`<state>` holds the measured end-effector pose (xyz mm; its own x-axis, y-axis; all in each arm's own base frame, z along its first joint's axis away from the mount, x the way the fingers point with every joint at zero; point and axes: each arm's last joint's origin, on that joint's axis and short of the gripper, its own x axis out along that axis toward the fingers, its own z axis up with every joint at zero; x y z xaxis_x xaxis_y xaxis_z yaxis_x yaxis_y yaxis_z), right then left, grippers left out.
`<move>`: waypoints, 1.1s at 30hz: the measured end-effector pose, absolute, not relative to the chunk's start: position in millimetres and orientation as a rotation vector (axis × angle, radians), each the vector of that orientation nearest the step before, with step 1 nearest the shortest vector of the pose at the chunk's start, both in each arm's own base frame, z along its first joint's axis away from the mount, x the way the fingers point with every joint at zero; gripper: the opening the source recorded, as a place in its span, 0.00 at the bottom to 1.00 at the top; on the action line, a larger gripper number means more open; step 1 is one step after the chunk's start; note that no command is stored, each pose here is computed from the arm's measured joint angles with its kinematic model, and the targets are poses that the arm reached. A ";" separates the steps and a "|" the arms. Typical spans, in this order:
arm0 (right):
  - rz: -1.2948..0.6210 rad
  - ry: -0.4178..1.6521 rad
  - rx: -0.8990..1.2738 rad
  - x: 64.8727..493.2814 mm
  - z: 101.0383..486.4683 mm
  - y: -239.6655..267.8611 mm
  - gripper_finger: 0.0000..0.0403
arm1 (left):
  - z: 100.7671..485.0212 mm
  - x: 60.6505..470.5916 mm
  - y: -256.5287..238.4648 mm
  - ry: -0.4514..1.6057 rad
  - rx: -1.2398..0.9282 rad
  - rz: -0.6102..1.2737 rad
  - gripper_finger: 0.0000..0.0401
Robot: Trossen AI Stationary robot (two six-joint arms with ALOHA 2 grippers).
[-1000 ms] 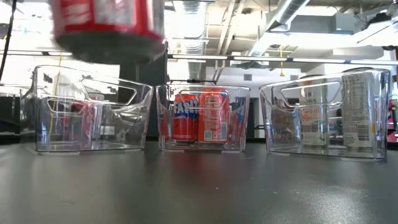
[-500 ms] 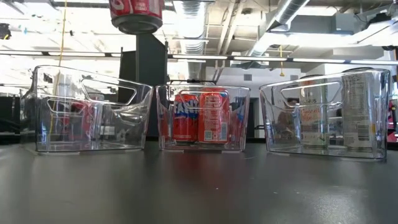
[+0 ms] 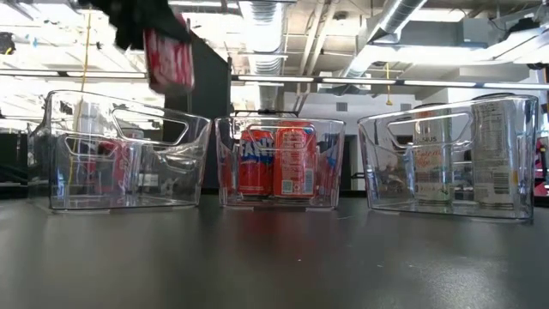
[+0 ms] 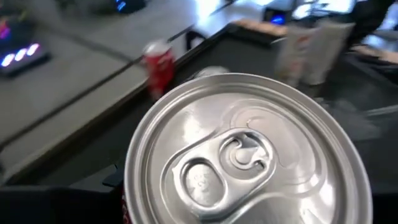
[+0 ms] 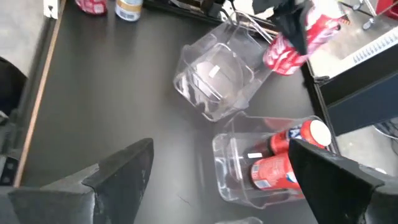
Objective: Sort soda cans
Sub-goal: Put the bottom center red soda can into the left transparent bin
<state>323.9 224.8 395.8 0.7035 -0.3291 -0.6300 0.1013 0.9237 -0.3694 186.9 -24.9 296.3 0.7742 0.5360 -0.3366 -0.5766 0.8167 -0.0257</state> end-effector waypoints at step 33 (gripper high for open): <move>-0.285 0.749 -0.242 326.2 395.5 220.8 0.96 | 211.1 147.0 2.7 0.550 -0.271 0.883 0.71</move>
